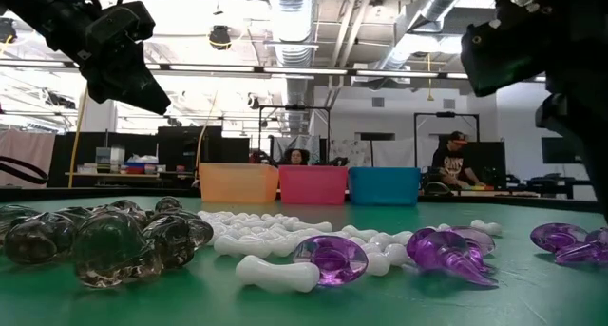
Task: Sort Halloween decoration
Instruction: Put the violet witch hat toy into the red bin
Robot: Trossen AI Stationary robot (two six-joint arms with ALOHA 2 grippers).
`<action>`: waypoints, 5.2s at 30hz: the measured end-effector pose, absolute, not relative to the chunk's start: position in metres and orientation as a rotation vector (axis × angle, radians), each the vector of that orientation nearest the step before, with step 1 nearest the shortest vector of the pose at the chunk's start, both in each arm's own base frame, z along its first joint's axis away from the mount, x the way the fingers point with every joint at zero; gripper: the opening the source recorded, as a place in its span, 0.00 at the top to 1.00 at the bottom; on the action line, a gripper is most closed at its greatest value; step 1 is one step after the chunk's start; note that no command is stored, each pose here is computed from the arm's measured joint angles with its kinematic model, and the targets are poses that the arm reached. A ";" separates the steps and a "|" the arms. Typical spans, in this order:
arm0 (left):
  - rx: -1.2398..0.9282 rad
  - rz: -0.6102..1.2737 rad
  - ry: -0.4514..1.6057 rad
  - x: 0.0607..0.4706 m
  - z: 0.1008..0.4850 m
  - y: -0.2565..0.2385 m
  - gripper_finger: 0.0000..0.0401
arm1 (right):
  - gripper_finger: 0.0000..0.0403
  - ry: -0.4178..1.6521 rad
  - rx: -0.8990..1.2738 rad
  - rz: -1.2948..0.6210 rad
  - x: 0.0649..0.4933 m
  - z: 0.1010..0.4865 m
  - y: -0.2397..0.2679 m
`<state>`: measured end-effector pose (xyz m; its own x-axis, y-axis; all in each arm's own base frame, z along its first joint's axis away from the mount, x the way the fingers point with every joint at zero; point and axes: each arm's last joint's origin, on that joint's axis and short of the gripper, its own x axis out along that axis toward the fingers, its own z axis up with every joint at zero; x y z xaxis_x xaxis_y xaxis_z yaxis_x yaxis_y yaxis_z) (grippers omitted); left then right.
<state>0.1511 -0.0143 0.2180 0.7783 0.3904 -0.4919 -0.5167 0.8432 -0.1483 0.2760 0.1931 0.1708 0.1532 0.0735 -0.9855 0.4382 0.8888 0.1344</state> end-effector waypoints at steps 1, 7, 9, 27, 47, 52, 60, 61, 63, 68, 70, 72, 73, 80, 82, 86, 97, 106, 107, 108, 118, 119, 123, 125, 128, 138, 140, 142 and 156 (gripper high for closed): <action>-0.284 0.497 0.465 0.151 0.218 -0.014 0.66 | 0.53 1.408 0.436 -0.274 0.276 0.171 0.193; -0.285 0.497 0.464 0.151 0.218 -0.014 0.66 | 0.41 1.413 0.421 -0.266 0.275 0.171 0.193; -0.285 0.497 0.464 0.151 0.218 -0.014 0.66 | 0.38 1.413 0.416 -0.261 0.275 0.171 0.193; -0.283 0.498 0.469 0.151 0.218 -0.014 0.66 | 0.37 1.467 0.373 -0.224 0.285 0.151 0.192; -0.285 0.498 0.467 0.151 0.218 -0.014 0.66 | 0.96 1.496 0.385 -0.257 0.287 0.153 0.188; -0.285 0.498 0.468 0.151 0.218 -0.014 0.66 | 0.96 1.502 0.335 -0.251 0.294 0.164 0.185; -0.283 0.499 0.472 0.151 0.218 -0.014 0.66 | 0.96 1.401 0.291 -0.262 0.307 0.194 0.167; -0.283 0.499 0.472 0.151 0.218 -0.014 0.66 | 0.96 1.392 0.289 -0.256 0.308 0.197 0.164; -0.280 0.499 0.472 0.151 0.218 -0.014 0.66 | 0.96 1.363 0.276 -0.253 0.310 0.205 0.157; -0.277 0.505 0.470 0.151 0.218 -0.014 0.66 | 0.94 1.328 0.242 -0.202 0.316 0.221 0.133; -0.282 0.496 0.473 0.151 0.218 -0.014 0.66 | 0.90 1.349 0.228 -0.160 0.316 0.222 0.129; -0.283 0.492 0.475 0.151 0.217 -0.014 0.66 | 0.83 1.361 0.204 -0.101 0.315 0.223 0.132; -0.283 0.492 0.475 0.151 0.217 -0.014 0.66 | 0.80 1.367 0.187 -0.070 0.313 0.223 0.136; -0.283 0.497 0.472 0.151 0.218 -0.014 0.66 | 0.54 1.335 0.076 -0.021 0.301 0.206 0.155; -0.284 0.498 0.470 0.151 0.218 -0.014 0.66 | 0.49 1.315 0.072 -0.019 0.300 0.197 0.156; -0.291 0.499 0.469 0.151 0.218 -0.014 0.66 | 0.47 1.322 0.075 -0.032 0.292 0.176 0.153; -0.289 0.514 0.459 0.151 0.218 -0.014 0.66 | 0.56 1.248 0.116 -0.015 0.291 0.155 0.149; -0.296 0.534 0.450 0.151 0.218 -0.013 0.66 | 0.93 1.236 0.151 -0.046 0.295 0.158 0.143; -0.297 0.533 0.452 0.151 0.218 -0.013 0.66 | 0.96 1.236 0.155 -0.048 0.295 0.157 0.142; -0.297 0.531 0.454 0.150 0.218 -0.013 0.66 | 0.96 1.234 0.154 -0.051 0.296 0.157 0.142; -0.295 0.529 0.461 0.150 0.217 -0.013 0.66 | 0.96 1.221 0.163 -0.060 0.307 0.171 0.133; -0.295 0.530 0.462 0.150 0.217 -0.013 0.66 | 0.96 1.216 0.159 -0.062 0.309 0.173 0.130; -0.284 0.527 0.465 0.150 0.217 -0.013 0.66 | 0.96 1.166 0.129 -0.060 0.322 0.188 0.116; -0.281 0.526 0.466 0.150 0.217 -0.014 0.66 | 0.96 1.143 0.111 -0.054 0.328 0.195 0.108; -0.278 0.525 0.468 0.150 0.217 -0.014 0.66 | 0.96 1.129 0.112 -0.044 0.335 0.203 0.094; -0.278 0.521 0.475 0.150 0.217 -0.014 0.66 | 0.53 1.224 0.276 0.009 0.329 0.199 0.098; -0.278 0.521 0.475 0.150 0.217 -0.014 0.66 | 0.45 1.199 0.261 -0.010 0.330 0.198 0.103; -0.278 0.521 0.475 0.150 0.217 -0.014 0.66 | 0.40 1.189 0.232 -0.039 0.329 0.197 0.108; -0.289 0.529 0.472 0.150 0.217 -0.013 0.66 | 0.43 1.261 0.173 -0.067 0.331 0.169 0.121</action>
